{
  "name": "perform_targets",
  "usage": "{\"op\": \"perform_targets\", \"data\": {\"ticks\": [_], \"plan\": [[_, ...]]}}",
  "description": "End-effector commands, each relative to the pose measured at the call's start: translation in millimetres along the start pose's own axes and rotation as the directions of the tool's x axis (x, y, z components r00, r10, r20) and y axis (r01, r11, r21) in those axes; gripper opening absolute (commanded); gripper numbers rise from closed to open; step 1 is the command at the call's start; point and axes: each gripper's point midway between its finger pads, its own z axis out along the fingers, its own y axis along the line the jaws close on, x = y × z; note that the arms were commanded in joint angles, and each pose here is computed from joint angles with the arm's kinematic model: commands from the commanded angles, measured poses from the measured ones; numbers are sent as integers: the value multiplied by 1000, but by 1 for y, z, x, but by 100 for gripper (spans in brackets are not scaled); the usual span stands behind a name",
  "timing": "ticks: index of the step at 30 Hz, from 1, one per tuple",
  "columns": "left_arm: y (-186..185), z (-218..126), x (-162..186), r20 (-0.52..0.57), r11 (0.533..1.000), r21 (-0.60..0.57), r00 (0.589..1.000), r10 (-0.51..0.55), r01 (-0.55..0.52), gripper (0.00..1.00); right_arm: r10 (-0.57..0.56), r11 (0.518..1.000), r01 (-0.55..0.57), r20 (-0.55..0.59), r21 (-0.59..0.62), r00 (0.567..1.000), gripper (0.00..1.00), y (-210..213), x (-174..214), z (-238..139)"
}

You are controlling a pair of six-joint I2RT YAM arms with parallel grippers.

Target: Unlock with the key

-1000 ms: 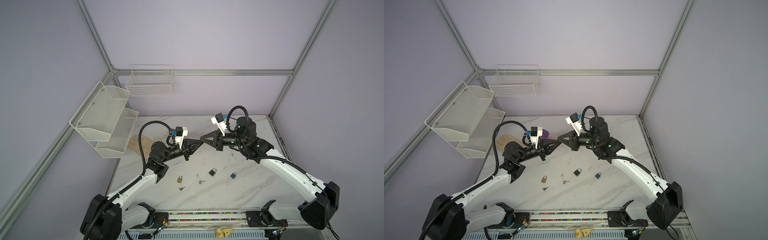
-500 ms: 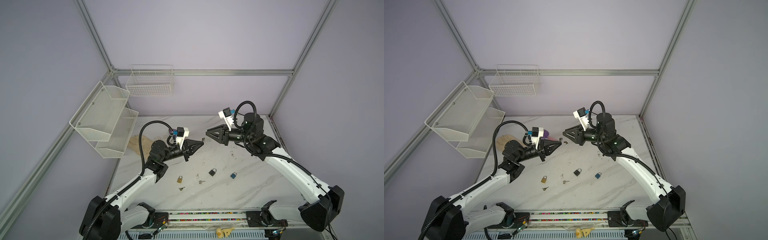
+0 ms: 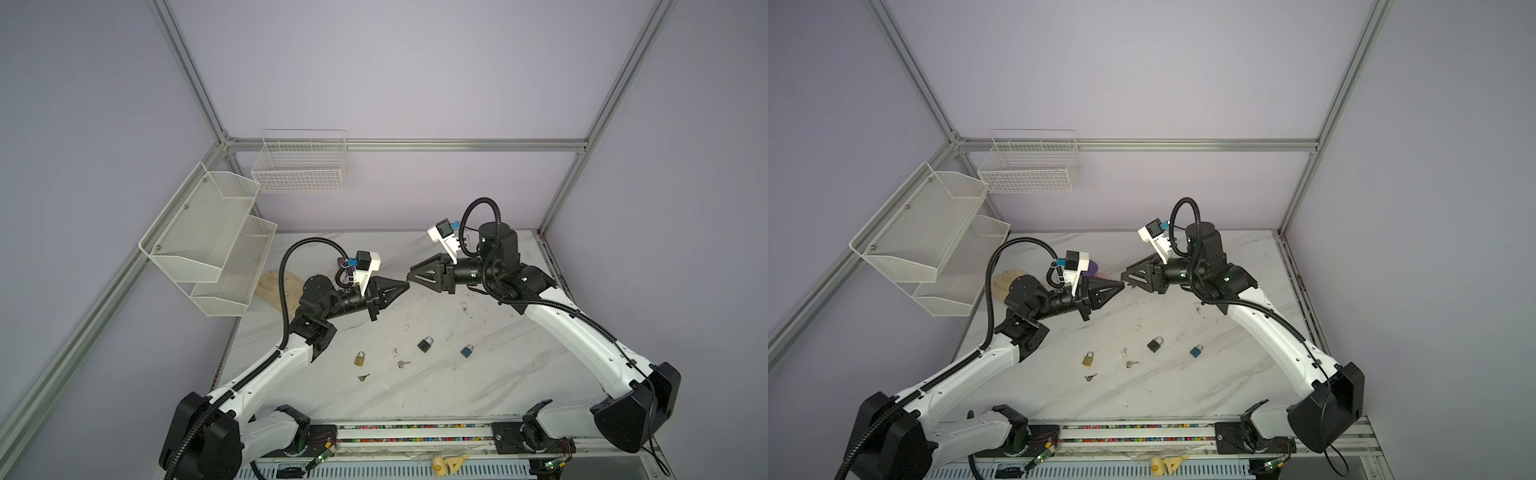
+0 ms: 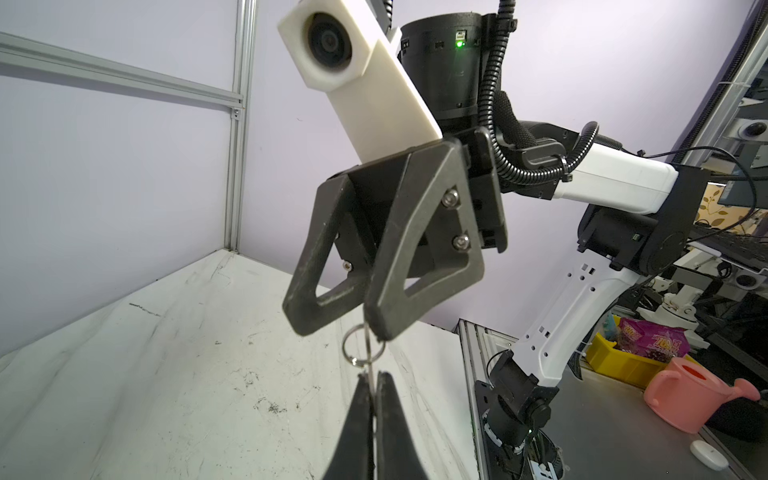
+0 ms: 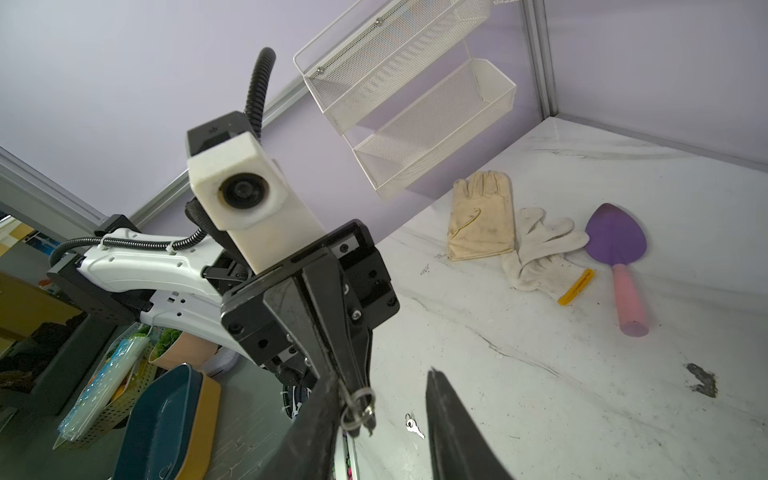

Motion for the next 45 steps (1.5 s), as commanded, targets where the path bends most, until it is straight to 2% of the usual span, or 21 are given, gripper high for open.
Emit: {"op": "perform_targets", "data": {"ticks": [1,9,14,27,38,41,45], "plan": [[-14,3,-39,57,994,44,994,97,-100,0,-48,998,48,-9,-33,999,37,13,-4,-1],[-13,5,-39,49,995,45,995,92,-94,0,-23,999,21,-43,-38,999,35,4,4,7],[-13,5,-40,46,995,42,995,93,-95,0,-27,999,26,-43,-27,999,29,4,4,5],[-14,4,-38,37,995,44,995,89,-90,0,-66,998,66,-8,11,998,29,6,-9,-1],[-14,4,-41,43,994,37,994,100,-102,0,-42,999,42,-27,-12,999,17,6,-1,1],[-13,4,-43,46,994,33,994,102,-103,0,-43,999,43,-27,-15,999,10,7,-1,1],[-13,4,-43,43,995,25,994,100,-101,0,-47,999,47,-26,-9,999,6,7,-1,0]]}}
